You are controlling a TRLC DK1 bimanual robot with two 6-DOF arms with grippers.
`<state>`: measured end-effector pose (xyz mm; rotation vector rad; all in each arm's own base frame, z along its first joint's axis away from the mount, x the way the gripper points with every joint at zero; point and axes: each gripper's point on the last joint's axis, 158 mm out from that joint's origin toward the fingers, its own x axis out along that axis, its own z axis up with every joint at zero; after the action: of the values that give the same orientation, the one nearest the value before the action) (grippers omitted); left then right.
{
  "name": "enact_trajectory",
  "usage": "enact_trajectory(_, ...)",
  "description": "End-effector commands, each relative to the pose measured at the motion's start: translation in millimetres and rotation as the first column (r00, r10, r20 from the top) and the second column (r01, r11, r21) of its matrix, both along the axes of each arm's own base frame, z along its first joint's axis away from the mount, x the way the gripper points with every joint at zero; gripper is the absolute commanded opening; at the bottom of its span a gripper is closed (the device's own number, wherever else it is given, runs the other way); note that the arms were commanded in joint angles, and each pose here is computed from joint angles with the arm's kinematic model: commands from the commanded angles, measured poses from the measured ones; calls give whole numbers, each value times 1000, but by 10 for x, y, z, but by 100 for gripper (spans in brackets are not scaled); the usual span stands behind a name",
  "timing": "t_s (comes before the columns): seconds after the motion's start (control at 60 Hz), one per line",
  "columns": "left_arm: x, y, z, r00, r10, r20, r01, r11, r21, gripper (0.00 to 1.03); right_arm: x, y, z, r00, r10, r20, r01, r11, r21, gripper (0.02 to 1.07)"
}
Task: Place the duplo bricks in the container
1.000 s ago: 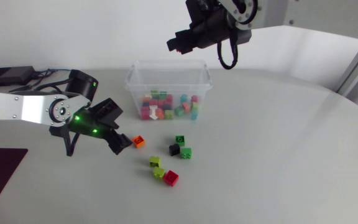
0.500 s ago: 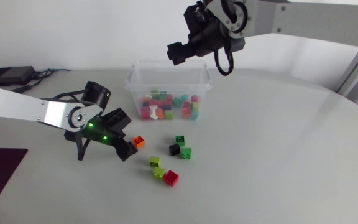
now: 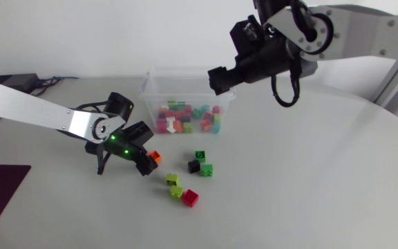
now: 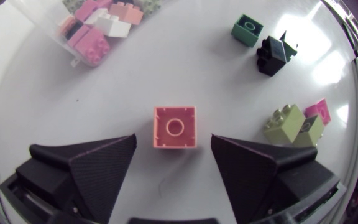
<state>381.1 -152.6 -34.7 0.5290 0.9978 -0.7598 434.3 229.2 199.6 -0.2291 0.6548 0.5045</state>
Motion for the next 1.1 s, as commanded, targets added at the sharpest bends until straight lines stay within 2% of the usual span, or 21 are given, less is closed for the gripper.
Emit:
enact_trajectory(0.0, 75, -63, -25, 1000, 7, -4, -7, 1000, -13, 64, -242, -62, -151, 999, 36, -34, -37, 999, -24, 103)
enact_trajectory(0.083, 90, -74, -60, 1000, 5, -10, -5, 1000, -11, 59, -450, -76, -320, 994, 85, -62, -88, 995, -46, 103)
enact_trajectory(0.183, 107, -100, -71, 1000, 2, -11, -2, 1000, -11, 38, -644, -116, -522, 985, 141, -100, -148, 987, -67, 103)
enact_trajectory(0.333, 74, -133, -90, 1000, -8, -18, 8, 1000, -11, 31, -843, -123, -724, 968, 203, -146, -216, 973, -77, 103)
enact_trajectory(0.4, 64, -137, -72, 1000, -8, -17, 8, 1000, -12, 30, -919, -113, -825, 958, 231, -171, -249, 965, -88, 102)
enact_trajectory(0.55, 13, -126, 108, 1000, -12, -9, 12, 1000, -19, 29, -1132, 0, -1110, 909, 347, -232, -380, 918, -114, 102)
enact_trajectory(0.717, 17, -131, 551, 998, -7, 55, 9, 999, -52, 29, -1261, 83, -1416, 849, 440, -291, -499, 849, -172, 102)
enact_trajectory(0.817, 8, -178, 967, 994, 0, 111, 12, 995, -101, 29, -1302, 103, -1619, 806, 496, -323, -572, 793, -211, 102)
enact_trajectory(1.083, 66, -266, 1730, 969, 33, 245, 13, 983, -185, 30, -1272, 97, -1985, 751, 525, -401, -637, 736, -230, 102)
